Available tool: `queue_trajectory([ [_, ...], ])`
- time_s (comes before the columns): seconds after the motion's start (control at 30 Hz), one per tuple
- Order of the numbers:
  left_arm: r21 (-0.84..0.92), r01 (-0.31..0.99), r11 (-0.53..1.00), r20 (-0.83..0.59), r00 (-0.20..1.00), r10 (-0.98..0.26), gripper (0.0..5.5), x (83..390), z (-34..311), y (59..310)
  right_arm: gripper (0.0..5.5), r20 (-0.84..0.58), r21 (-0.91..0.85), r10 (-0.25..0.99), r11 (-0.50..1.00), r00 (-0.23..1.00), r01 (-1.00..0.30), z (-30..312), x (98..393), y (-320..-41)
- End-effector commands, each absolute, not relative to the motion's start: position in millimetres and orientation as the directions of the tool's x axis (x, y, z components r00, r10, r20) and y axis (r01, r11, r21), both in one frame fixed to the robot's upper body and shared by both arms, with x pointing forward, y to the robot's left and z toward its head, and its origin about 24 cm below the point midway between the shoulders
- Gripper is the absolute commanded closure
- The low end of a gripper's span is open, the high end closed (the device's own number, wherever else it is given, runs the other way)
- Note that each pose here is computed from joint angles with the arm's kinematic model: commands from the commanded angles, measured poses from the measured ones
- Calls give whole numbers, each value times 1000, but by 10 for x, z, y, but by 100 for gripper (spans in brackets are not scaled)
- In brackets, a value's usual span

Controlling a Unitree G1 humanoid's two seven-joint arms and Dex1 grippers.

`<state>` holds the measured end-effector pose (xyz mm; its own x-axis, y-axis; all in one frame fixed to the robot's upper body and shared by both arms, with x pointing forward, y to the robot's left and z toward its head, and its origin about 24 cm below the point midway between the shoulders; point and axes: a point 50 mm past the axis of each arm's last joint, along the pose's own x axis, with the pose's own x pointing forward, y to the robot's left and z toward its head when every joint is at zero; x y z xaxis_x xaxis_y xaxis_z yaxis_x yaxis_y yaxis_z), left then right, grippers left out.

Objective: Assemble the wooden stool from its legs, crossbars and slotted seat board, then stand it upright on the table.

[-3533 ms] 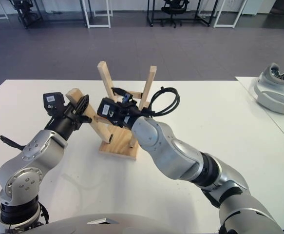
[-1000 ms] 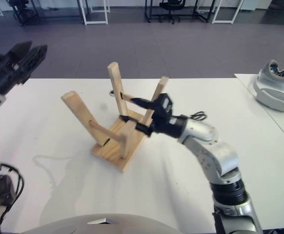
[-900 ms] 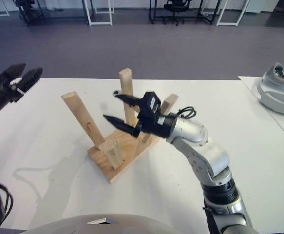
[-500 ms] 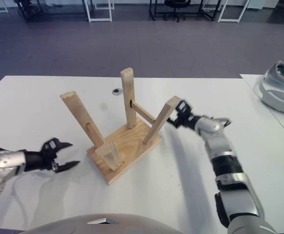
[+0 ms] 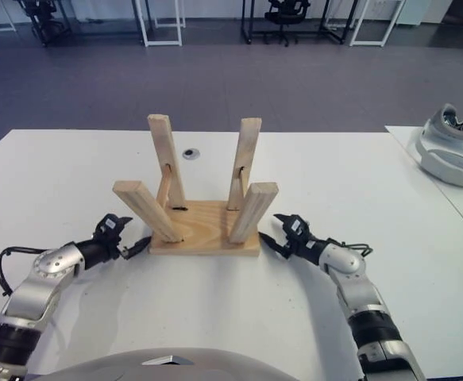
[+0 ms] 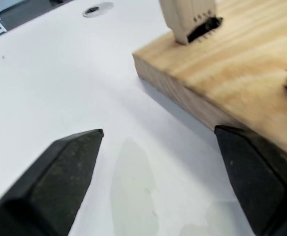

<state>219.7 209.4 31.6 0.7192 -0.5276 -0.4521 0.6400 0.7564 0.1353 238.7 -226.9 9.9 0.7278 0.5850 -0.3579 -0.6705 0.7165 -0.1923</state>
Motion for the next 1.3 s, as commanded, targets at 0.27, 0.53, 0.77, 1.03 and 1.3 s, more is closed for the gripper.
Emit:
queue_trajectory([
  [0.27,22,720,694,-414,638,-649,132,2090,360,1778,202,-379,-32,674,675,634,-737,198,1960,-1815],
  [0.53,-144,832,535,-246,494,-834,132,1880,940,1765,202,-206,133,784,615,586,-777,819,1926,-1790],
  [0.77,-57,863,502,-217,481,-850,132,1804,1358,1906,202,-200,92,827,549,525,-831,1254,1823,-1940],
  [1.03,-45,808,587,-508,488,-710,132,1776,983,2371,202,-364,49,775,570,516,-820,1116,1761,-2178],
  [1.3,27,954,300,-613,253,-748,132,2021,1016,2420,202,-429,47,857,336,285,-941,1090,1904,-2251],
])
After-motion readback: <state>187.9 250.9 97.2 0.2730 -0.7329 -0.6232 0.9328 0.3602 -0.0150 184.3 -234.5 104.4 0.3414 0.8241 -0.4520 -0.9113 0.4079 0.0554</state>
